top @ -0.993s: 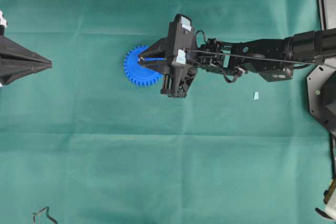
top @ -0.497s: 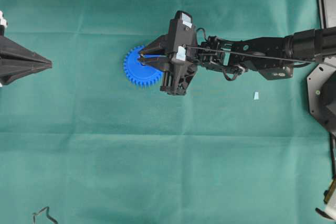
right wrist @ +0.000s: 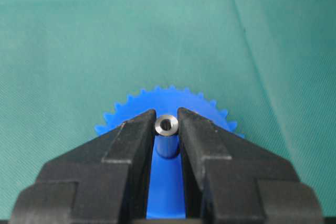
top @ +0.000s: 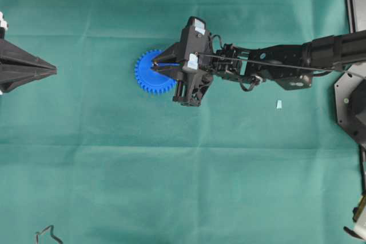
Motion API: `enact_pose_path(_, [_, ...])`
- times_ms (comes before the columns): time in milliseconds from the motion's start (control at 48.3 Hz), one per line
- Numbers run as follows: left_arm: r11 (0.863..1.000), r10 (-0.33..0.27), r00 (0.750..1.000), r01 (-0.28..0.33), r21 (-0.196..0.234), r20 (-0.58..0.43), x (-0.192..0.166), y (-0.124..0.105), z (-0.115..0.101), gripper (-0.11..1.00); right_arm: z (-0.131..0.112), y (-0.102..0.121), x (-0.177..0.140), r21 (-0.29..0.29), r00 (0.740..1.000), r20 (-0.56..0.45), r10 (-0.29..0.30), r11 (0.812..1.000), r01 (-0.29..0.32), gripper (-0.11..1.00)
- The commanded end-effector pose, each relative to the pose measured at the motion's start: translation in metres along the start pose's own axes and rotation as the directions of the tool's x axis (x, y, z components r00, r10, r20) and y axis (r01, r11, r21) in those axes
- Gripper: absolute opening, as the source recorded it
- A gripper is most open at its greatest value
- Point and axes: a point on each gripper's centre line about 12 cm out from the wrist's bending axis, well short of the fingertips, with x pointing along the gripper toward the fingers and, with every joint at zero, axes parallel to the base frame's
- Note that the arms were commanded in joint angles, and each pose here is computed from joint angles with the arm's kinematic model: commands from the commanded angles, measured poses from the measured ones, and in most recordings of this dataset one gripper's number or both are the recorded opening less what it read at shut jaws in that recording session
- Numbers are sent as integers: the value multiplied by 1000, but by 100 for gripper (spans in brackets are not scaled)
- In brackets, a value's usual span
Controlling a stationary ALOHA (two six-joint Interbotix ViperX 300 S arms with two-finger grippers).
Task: Insert the shaft into the center hole of the gear.
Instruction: 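Lower the shaft vertically into the gear's center hole, then open the right gripper and retract it to the right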
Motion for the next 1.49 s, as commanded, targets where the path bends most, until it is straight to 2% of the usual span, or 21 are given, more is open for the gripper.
enact_pose_path(0, [1000,-2,1000,2,2,26,2,0,10,0,8,3,3,13,999,37,0,1000,-1,17])
enact_pose_path(145, [1000,-2,1000,2,0,25,2,0,10,0,-4,2,9,11,1000,16,-6,1000,5,17])
enact_pose_path(869, [1000,-2,1000,2,5,20,3,0,9,0,-7,1,9,10,1000,-2,-6,1000,6,18])
enact_pose_path(931, [1000,-2,1000,2,5,18,3,0,9,0,-8,1,9,13,1000,-8,-8,1000,8,26])
enact_pose_path(1076, [1000,-2,1000,2,3,17,3,0,8,0,-7,2,9,13,1000,-15,-5,1000,5,66])
enact_pose_path(1200, [1000,-2,1000,2,3,18,3,0,9,0,2,3,2,14,1000,3,2,1000,-2,92])
enact_pose_path(1345, [1000,-2,1000,2,2,15,3,0,8,0,23,7,-13,2,999,48,16,1000,-16,87])
enact_pose_path(1469, [1000,-2,1000,2,2,17,3,0,8,0,45,10,-34,-12,995,93,35,999,-34,87])
